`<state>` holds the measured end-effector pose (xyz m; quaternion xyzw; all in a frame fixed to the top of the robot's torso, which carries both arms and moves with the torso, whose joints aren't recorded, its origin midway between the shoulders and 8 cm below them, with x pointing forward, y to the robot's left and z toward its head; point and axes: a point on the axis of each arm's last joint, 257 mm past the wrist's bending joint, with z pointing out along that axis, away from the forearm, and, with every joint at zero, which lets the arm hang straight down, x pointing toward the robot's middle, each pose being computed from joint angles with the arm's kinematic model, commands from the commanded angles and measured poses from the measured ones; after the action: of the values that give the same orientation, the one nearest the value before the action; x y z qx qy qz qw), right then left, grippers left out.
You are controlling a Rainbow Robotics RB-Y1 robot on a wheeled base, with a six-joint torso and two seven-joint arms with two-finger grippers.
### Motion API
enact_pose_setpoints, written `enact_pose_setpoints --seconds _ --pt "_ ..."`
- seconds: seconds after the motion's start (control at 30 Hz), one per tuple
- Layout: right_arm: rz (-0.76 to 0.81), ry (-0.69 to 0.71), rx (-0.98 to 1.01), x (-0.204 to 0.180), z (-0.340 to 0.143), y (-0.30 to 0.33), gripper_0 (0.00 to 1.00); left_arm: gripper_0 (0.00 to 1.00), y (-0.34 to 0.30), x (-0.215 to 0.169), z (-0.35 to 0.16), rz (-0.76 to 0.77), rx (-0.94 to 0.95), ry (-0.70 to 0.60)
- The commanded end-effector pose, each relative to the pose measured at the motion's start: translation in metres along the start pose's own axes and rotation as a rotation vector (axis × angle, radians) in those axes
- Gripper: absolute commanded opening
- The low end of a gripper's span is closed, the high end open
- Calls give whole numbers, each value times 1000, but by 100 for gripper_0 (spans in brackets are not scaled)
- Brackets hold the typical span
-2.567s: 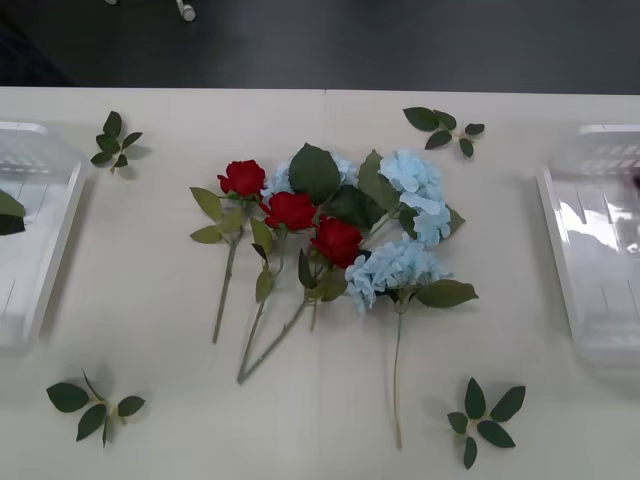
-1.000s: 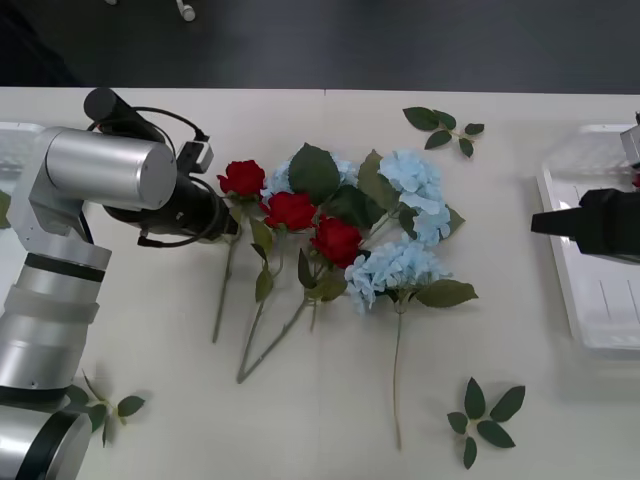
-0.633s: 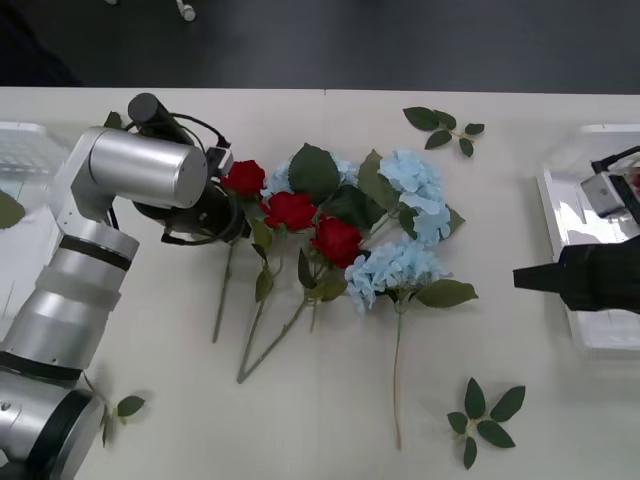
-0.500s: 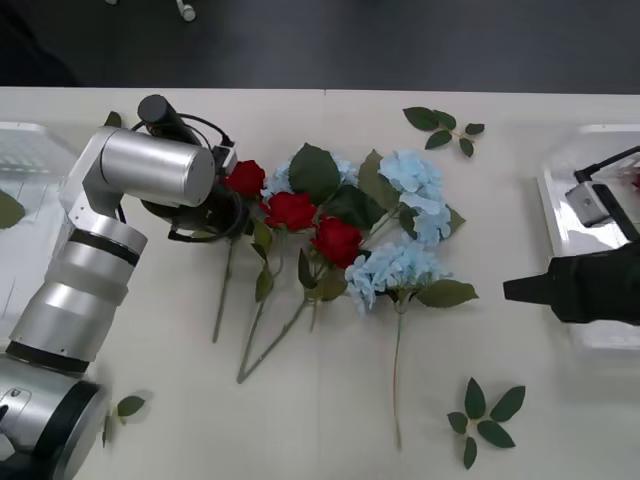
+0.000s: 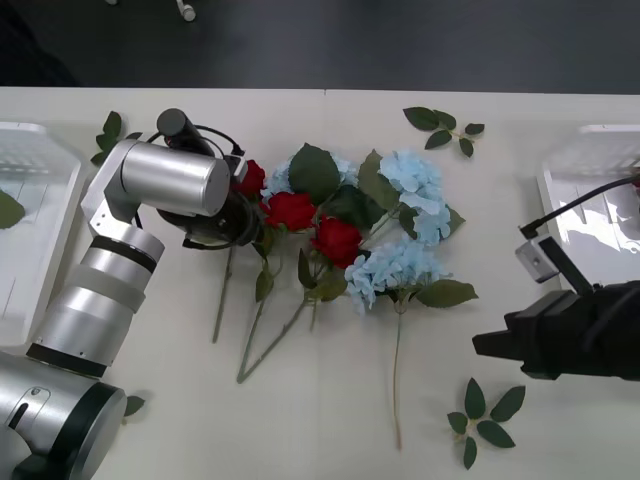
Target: Put the red flowers into the right box and the blue flowers into the left box
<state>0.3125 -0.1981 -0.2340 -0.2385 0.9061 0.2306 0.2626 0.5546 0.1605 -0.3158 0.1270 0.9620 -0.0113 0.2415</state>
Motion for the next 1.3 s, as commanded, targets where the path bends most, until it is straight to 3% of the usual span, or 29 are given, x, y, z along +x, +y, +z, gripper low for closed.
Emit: enact_pose_setpoints --seconds 0.03,0.5,0.6,0.63,0.73,0.9,1.3 --pt "-53 12 7 3 4 6 70 100 1 -19 -8 75 -22 -34" --pt "-86 17 -1 18 30 18 70 98 8 -10 3 94 -56 -14" --pt "-82 14 -3 17 31 19 70 61 9 -10 3 96 -61 -15" --pt "-82 12 -3 17 31 19 70 42 8 -10 3 96 -59 -15" --pt "-84 2 -2 13 30 19 70 12 10 -7 6 96 -64 -9" --pt "-86 -2 6 9 28 16 70 0 11 -4 9 102 -72 -2" --pt "-57 -22 -17 -14 2 13 70 0 20 -24 -19 72 -59 -65"
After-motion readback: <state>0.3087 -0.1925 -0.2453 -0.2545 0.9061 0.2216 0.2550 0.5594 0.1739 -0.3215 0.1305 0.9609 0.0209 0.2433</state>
